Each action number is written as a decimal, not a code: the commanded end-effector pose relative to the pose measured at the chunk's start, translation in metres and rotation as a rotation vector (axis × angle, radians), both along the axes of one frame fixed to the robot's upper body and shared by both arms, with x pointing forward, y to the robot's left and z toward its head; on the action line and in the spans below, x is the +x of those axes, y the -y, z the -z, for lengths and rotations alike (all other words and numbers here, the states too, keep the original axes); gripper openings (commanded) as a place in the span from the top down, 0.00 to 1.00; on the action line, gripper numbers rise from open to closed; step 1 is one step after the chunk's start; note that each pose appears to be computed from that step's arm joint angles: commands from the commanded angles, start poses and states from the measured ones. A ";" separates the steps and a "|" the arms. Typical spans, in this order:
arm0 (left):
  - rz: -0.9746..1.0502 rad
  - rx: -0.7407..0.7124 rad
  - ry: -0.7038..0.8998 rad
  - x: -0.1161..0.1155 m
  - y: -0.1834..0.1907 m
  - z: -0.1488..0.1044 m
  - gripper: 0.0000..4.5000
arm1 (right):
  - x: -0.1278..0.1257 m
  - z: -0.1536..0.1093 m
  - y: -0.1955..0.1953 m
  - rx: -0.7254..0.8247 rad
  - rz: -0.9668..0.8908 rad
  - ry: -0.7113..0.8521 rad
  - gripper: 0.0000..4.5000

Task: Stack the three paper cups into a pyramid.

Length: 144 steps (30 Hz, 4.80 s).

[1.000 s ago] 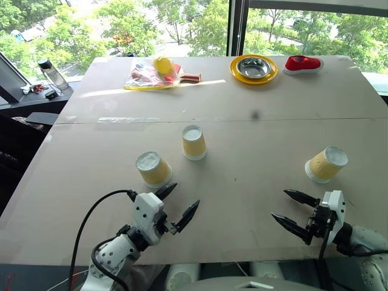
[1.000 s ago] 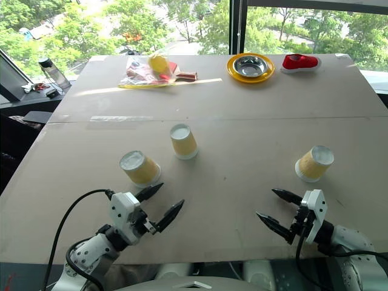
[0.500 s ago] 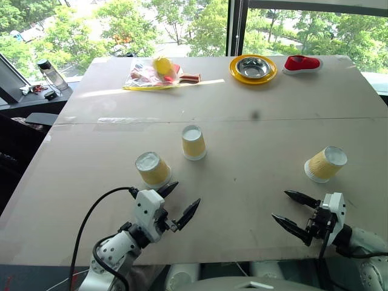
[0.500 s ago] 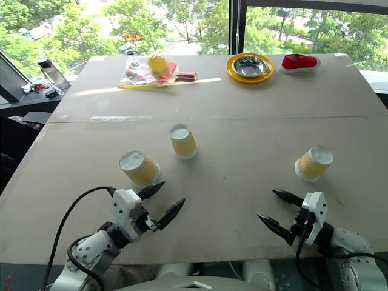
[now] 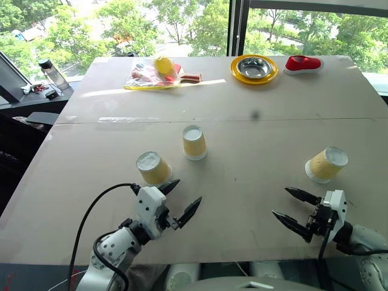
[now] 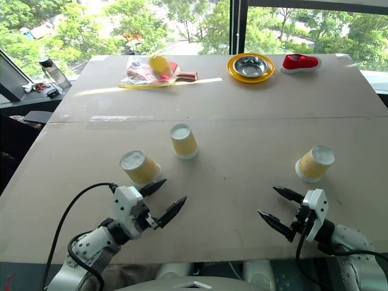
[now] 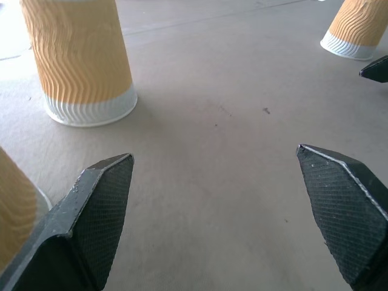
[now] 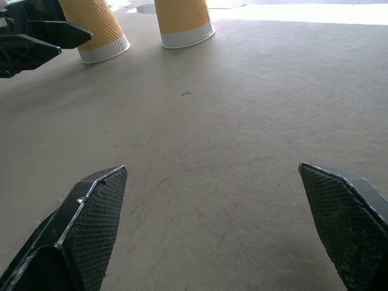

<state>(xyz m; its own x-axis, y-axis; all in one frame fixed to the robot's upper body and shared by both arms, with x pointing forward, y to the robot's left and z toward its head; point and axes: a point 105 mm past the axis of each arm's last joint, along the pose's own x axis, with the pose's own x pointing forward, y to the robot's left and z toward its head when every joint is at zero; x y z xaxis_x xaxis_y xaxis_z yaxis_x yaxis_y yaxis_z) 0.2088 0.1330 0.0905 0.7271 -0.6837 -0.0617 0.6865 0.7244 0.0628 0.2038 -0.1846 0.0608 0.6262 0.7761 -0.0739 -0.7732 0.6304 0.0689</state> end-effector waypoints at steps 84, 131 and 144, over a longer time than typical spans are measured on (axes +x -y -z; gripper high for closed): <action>-0.059 -0.086 0.130 0.027 0.029 -0.109 0.00 | 0.143 -0.086 -0.091 0.000 0.149 0.259 0.55; -0.448 -0.026 0.192 0.120 0.016 -0.050 0.00 | 0.022 -0.113 -0.034 0.088 -0.019 0.327 0.00; -0.435 -0.059 0.194 0.124 0.025 -0.051 0.47 | 0.025 -0.112 -0.034 0.083 -0.032 0.331 0.00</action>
